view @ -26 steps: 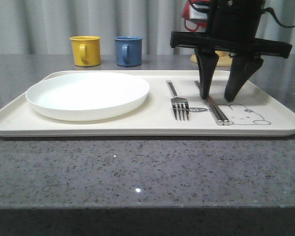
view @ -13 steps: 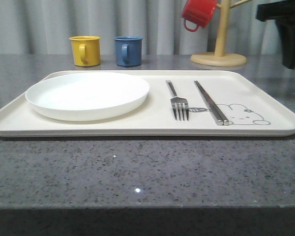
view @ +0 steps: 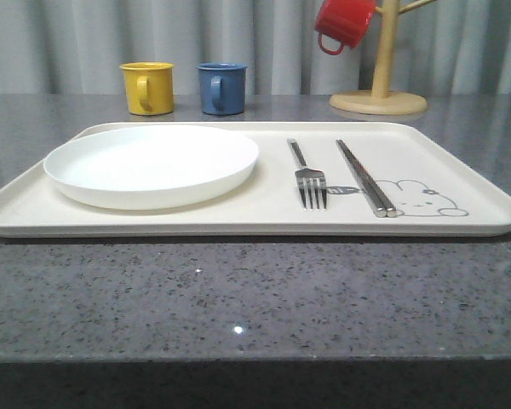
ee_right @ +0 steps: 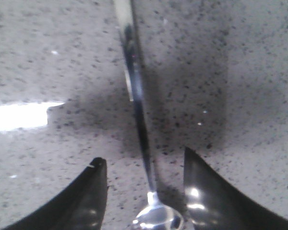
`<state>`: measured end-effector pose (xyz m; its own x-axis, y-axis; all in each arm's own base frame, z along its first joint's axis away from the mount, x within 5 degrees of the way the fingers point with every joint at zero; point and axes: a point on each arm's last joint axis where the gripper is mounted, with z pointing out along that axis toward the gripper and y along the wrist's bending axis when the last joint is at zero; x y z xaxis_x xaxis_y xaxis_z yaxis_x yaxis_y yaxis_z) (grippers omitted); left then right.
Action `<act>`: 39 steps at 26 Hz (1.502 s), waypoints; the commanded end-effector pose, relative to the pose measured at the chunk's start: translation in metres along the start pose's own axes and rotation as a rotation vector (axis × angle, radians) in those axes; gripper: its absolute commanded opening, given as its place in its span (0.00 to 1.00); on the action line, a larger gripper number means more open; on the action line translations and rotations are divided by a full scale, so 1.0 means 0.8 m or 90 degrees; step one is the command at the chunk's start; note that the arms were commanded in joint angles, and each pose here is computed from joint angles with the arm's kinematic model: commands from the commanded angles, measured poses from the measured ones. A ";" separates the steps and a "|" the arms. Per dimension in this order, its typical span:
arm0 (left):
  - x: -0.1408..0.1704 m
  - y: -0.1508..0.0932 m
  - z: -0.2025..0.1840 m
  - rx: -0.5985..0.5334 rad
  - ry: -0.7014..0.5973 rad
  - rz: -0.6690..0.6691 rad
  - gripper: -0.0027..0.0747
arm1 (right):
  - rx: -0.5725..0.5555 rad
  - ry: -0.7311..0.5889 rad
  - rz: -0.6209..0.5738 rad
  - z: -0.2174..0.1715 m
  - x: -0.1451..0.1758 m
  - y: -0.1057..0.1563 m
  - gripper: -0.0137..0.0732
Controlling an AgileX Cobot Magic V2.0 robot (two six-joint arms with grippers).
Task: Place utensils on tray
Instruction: 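Open the right gripper, withdraw, and reach for the spoon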
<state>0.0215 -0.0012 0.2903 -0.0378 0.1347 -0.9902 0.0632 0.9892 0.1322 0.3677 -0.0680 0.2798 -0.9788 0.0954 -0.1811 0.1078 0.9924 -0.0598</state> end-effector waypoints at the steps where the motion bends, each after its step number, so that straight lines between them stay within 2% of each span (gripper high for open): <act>1: -0.020 0.002 -0.003 -0.007 -0.067 -0.011 0.01 | -0.002 -0.039 -0.007 -0.022 -0.002 -0.010 0.61; 11: -0.020 0.002 -0.003 -0.007 -0.067 -0.011 0.01 | -0.036 -0.030 0.004 0.000 -0.011 -0.005 0.59; 14: -0.020 0.002 -0.003 -0.007 -0.067 -0.011 0.01 | -0.036 -0.031 0.005 0.000 -0.011 -0.005 0.48; 21: -0.020 0.002 -0.003 -0.007 -0.067 -0.011 0.01 | -0.035 -0.030 0.004 0.000 -0.011 -0.005 0.13; 24: -0.020 0.002 -0.003 -0.007 -0.067 -0.011 0.01 | -0.035 -0.028 0.004 0.000 -0.010 -0.005 0.01; 29: -0.020 0.002 -0.003 -0.007 -0.067 -0.011 0.01 | -0.039 -0.018 0.006 -0.011 -0.004 -0.005 0.02; 34: -0.020 0.002 -0.003 -0.007 -0.067 -0.011 0.01 | -0.073 -0.045 0.080 -0.057 0.014 0.003 0.02; 39: -0.020 0.002 -0.003 -0.007 -0.067 -0.011 0.01 | -0.090 -0.085 0.080 -0.099 0.031 0.028 0.02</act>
<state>0.0215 -0.0012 0.2903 -0.0378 0.1347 -0.9902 0.0632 0.9892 0.1322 0.3513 -0.0507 0.3189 -0.9336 0.2195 -0.2833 0.2039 0.9754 0.0839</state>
